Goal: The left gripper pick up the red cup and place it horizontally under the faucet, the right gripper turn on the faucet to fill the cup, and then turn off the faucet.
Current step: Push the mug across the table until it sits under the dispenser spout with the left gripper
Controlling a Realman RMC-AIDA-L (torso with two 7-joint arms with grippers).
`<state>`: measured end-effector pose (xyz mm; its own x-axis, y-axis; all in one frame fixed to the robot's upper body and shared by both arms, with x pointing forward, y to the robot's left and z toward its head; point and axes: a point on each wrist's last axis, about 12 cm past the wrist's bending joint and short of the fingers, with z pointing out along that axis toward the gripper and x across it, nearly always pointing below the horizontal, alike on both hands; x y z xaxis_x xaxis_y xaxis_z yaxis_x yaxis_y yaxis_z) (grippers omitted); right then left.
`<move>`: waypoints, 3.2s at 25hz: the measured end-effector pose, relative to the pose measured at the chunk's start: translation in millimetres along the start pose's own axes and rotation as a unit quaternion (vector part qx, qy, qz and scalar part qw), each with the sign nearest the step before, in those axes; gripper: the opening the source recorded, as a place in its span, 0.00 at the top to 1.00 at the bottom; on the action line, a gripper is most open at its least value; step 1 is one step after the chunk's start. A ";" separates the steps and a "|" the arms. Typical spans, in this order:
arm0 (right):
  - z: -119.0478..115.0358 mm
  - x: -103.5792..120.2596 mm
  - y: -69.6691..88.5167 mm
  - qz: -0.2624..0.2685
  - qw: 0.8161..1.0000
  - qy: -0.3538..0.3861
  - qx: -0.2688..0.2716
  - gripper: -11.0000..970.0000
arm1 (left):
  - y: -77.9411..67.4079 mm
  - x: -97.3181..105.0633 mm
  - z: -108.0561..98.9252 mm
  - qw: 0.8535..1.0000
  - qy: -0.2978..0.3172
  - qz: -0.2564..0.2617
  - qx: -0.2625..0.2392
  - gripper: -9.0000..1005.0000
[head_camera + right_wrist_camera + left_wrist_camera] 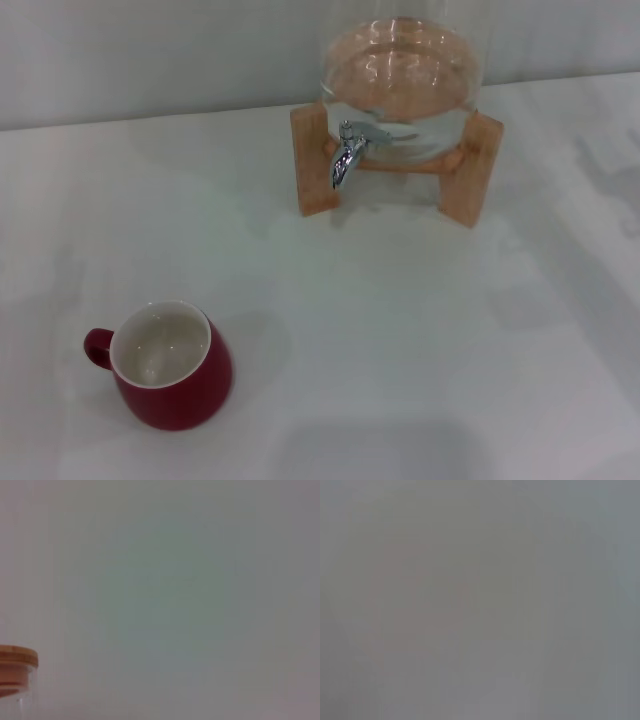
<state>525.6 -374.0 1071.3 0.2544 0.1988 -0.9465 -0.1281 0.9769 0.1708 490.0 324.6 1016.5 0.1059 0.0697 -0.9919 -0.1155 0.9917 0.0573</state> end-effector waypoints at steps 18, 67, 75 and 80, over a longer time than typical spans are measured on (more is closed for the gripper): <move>-4.6 5.2 4.1 0.003 1.000 0.012 -0.010 0.13 | -2.2 4.7 -30.9 0.999 -0.005 0.010 0.035 0.12; -18.0 13.5 12.9 0.007 0.999 0.029 -0.036 0.13 | -24.4 21.6 -91.6 0.979 0.030 0.092 0.179 0.12; -18.7 14.8 14.3 0.007 0.999 0.033 -0.040 0.13 | -25.5 23.5 -100.1 0.976 0.036 0.094 0.191 0.12; -19.3 14.3 15.0 0.008 0.999 0.030 -0.043 0.13 | -28.3 24.1 -102.1 0.974 0.037 0.096 0.200 0.12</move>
<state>508.8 -358.0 1055.1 0.1949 0.2069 -0.9587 -0.2134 0.9630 0.1644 395.0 287.1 979.4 0.0465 0.2642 -0.9633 0.2705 0.9250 0.2668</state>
